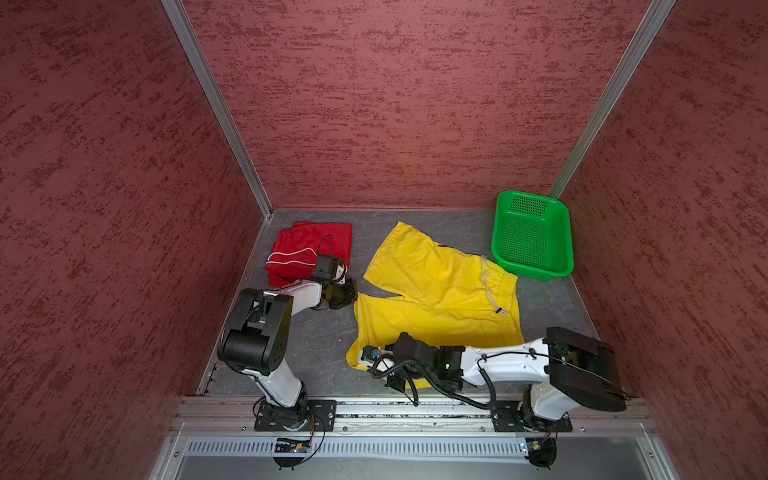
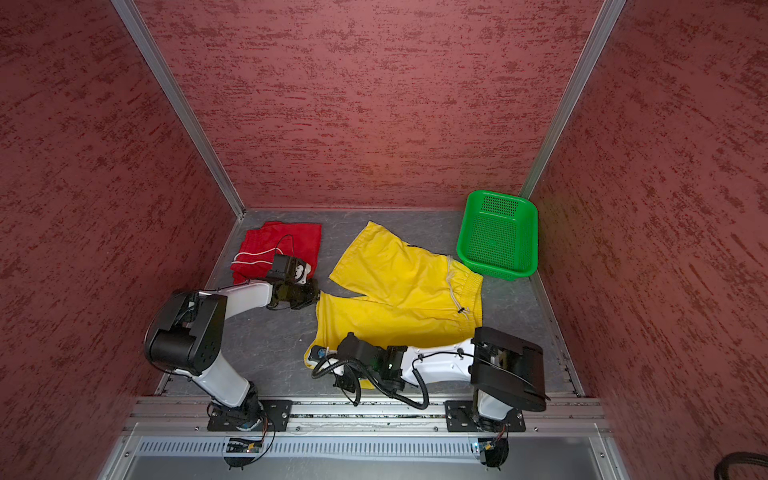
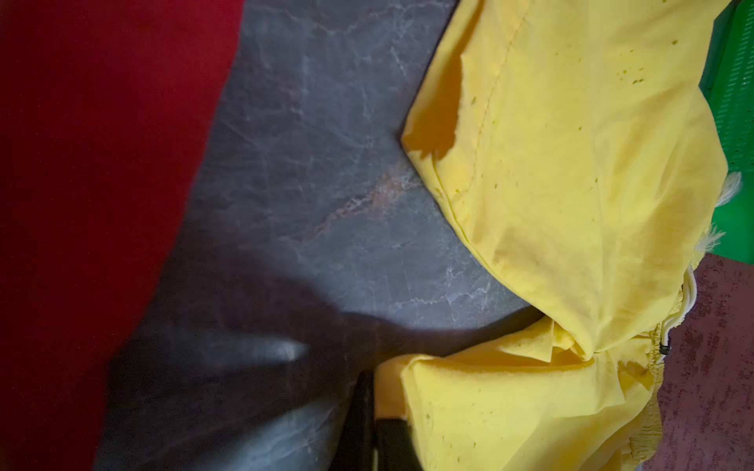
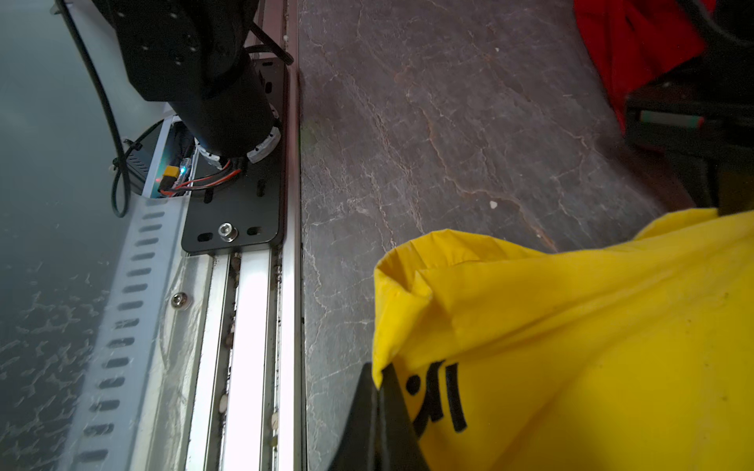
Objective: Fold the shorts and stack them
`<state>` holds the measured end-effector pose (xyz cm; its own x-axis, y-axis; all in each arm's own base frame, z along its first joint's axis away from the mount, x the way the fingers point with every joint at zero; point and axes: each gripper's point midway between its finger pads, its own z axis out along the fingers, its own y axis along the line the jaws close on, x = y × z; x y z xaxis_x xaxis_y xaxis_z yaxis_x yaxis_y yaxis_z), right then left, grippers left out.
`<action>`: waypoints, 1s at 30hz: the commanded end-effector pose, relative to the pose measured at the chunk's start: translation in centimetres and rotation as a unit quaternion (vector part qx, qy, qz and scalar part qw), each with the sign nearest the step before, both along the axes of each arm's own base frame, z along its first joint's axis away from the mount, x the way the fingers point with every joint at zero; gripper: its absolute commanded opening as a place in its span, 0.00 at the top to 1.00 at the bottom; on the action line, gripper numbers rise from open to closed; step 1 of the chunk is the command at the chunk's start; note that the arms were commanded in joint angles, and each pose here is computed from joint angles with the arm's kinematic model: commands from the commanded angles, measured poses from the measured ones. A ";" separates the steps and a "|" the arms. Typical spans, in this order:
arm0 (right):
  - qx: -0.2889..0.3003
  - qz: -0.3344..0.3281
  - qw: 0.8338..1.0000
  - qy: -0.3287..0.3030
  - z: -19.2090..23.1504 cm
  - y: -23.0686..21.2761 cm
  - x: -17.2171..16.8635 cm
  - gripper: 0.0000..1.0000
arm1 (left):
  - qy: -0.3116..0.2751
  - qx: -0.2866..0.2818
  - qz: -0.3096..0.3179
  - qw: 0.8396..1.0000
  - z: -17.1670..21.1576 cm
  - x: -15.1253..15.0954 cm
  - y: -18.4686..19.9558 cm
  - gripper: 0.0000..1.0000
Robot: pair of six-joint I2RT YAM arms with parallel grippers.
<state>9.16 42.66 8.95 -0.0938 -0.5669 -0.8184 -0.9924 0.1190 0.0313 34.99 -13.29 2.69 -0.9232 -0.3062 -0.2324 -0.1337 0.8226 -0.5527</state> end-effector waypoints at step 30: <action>0.037 0.009 0.993 0.110 4.2 0.9 0.0 0.60 | -0.106 0.071 0.044 0.991 10.5 0.9 3.4 0.49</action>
<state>7.12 44.36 11.59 -0.1641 -0.5612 -0.8113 -0.9831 0.0250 0.1816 37.80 -10.04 13.54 -0.8054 -0.3501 -0.4783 -0.0956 0.8731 -0.4782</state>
